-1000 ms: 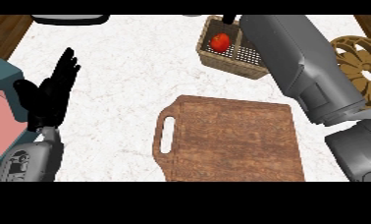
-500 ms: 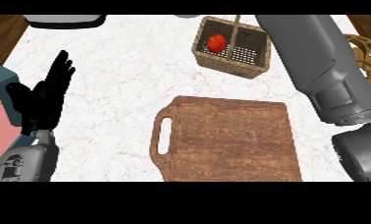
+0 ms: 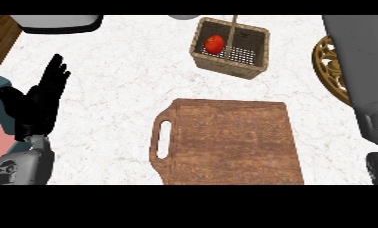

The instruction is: Pick the tomato from the cutting board and place it in the basket

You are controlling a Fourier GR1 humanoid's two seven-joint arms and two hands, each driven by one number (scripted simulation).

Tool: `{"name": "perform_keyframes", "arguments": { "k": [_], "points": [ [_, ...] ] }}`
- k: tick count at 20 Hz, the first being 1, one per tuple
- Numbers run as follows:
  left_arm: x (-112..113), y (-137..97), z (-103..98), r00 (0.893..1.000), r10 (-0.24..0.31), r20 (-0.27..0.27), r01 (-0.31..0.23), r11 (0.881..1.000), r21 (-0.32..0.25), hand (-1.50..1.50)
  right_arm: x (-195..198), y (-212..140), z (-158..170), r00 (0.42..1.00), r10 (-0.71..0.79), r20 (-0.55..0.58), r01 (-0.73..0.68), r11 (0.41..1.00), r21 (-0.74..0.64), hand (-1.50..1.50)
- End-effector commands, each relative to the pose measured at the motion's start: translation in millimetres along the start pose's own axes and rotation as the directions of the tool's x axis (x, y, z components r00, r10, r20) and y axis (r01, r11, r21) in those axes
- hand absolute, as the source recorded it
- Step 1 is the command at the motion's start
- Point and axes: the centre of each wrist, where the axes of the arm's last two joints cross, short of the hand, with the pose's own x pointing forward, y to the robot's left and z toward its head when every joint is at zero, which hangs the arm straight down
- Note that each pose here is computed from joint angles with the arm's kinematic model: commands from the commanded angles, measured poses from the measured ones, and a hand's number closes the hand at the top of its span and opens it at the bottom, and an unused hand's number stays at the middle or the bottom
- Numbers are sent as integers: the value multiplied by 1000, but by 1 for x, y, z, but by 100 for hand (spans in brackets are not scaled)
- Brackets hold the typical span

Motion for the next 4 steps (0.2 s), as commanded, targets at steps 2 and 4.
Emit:
{"name": "perform_keyframes", "arguments": {
  "k": [2,4],
  "points": [
    [-6,5,-1,1000,-3,-5,3,1000,12,0,-55,-31,16,998,-64,22,63,998,26,-150],
    [6,-15,-7,1000,-4,10,4,1000,-12,0,-35,-54,27,996,-84,43,83,996,21,-150]
  ]
}}
